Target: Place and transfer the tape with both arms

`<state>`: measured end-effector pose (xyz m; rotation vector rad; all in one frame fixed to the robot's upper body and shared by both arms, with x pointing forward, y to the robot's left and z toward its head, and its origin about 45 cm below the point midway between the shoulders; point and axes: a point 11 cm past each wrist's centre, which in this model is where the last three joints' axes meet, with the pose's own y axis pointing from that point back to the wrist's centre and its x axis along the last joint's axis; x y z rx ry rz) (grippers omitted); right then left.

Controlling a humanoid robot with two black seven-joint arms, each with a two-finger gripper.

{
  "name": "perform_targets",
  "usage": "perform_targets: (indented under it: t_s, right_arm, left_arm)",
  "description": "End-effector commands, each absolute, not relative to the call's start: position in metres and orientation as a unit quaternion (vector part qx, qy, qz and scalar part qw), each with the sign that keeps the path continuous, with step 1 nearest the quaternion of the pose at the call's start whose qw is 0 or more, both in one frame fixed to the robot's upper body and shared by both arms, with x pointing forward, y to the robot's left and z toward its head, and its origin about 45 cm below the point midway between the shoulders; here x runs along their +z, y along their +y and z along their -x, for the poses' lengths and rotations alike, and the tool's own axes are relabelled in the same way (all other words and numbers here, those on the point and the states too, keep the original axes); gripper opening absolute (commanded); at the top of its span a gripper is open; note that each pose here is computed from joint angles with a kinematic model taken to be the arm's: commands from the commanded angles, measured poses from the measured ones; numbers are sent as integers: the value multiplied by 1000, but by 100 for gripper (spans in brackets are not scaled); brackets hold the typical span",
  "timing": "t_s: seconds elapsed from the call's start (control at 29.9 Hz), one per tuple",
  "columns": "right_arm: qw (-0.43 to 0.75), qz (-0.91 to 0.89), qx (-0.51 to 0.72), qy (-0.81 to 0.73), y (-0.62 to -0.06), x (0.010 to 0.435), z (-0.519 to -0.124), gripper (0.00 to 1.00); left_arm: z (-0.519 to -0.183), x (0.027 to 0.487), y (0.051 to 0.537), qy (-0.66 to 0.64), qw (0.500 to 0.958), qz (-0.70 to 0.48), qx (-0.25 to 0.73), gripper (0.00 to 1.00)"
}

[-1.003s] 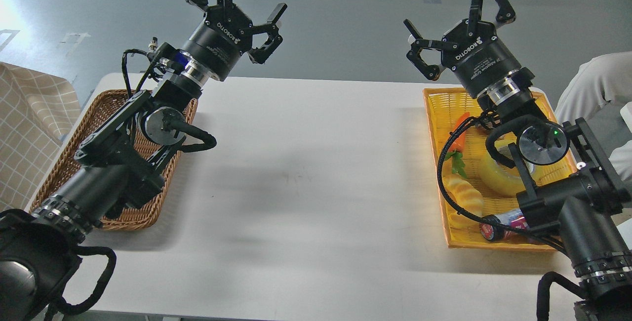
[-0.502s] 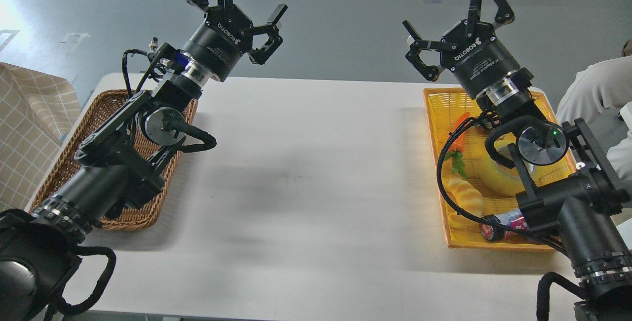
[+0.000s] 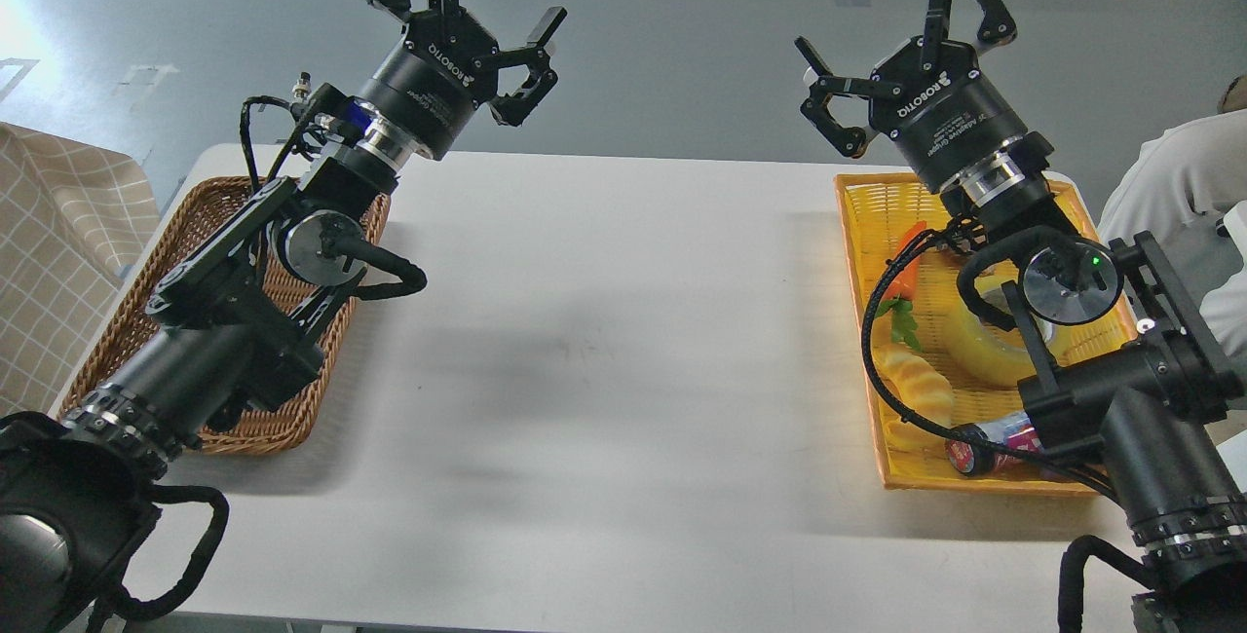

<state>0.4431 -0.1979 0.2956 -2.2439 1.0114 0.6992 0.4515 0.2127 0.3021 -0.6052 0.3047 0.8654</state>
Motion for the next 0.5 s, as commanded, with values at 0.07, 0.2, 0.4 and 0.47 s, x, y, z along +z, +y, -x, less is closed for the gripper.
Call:
perform_targets:
  t_s: [0.07,0.2,0.4,0.47]
  right_arm:
    - [287,840,262,379,-198,295,-443,100]
    - [287,840,261,378,-198,296,-443,100]
    - [287,840,263,379,-198,294,-443,100]
    - [287,840,263,379,-198,294,-443,100]
  left_arm:
    - [-452,303,212,144,853,288,411,98]
    - [-451,302,213,145,853,288,411,98]
    - [-451,303,212,144,853,290,410,98]
    - [-451,304,212,144,853,291,410,98]
